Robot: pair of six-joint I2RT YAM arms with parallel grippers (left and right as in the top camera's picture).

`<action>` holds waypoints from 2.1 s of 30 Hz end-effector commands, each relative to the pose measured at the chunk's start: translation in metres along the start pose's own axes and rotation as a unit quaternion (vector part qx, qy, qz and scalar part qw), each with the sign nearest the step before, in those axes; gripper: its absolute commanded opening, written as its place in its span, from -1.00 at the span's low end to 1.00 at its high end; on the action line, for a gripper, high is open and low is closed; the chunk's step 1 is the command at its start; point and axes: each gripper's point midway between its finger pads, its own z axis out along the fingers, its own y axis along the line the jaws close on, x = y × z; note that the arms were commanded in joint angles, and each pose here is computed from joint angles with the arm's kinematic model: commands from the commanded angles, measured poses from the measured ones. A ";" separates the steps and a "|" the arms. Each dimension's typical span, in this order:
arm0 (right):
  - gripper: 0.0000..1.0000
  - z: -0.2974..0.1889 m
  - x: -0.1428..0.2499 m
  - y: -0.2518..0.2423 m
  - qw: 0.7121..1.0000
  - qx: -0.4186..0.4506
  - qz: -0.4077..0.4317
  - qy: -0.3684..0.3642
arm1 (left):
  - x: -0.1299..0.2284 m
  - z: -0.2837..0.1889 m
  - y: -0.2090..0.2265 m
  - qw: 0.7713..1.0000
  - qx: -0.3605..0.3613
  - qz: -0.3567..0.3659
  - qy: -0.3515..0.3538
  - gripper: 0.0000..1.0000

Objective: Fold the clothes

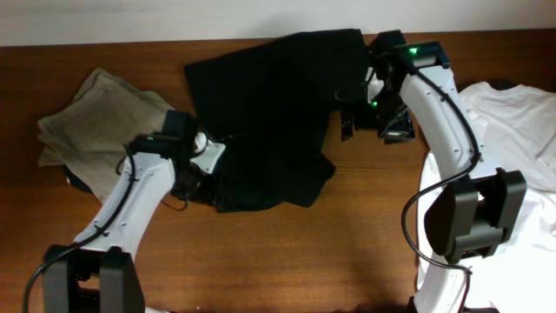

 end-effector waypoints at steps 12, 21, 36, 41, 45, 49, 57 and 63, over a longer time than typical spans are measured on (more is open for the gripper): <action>0.98 0.092 0.091 0.048 0.958 -0.230 -0.020 0.170 | -0.008 0.048 0.033 0.994 -0.035 -0.066 -0.083 -0.99; -0.88 0.155 0.052 0.048 0.997 -0.041 -0.053 0.033 | -0.011 0.040 0.032 0.994 -0.020 -0.075 -0.082 -0.99; 0.82 -0.071 -0.014 -0.057 0.901 0.411 -0.021 -0.137 | -0.015 0.040 -0.031 0.989 0.119 -0.032 -0.081 0.07; 0.86 -0.037 -0.005 -0.084 0.979 0.186 0.071 -0.040 | -0.019 0.048 -0.090 0.986 0.135 0.055 -0.075 0.13; 0.86 -0.035 -0.004 -0.083 0.987 0.137 0.080 -0.029 | -0.048 0.042 -0.123 0.975 0.197 -0.032 -0.098 0.11; 0.86 -0.035 -0.002 -0.083 0.987 0.137 0.080 -0.026 | -0.030 0.092 -0.145 0.962 0.260 -0.089 -0.001 0.11; 0.87 -0.035 -0.001 -0.084 0.987 0.139 0.077 -0.023 | -0.015 0.097 -0.017 0.946 0.153 -0.285 0.022 -0.99; 0.92 -0.035 -0.003 -0.084 0.988 0.138 0.070 -0.027 | -0.044 0.042 -0.021 0.927 0.298 -0.226 -0.031 -0.68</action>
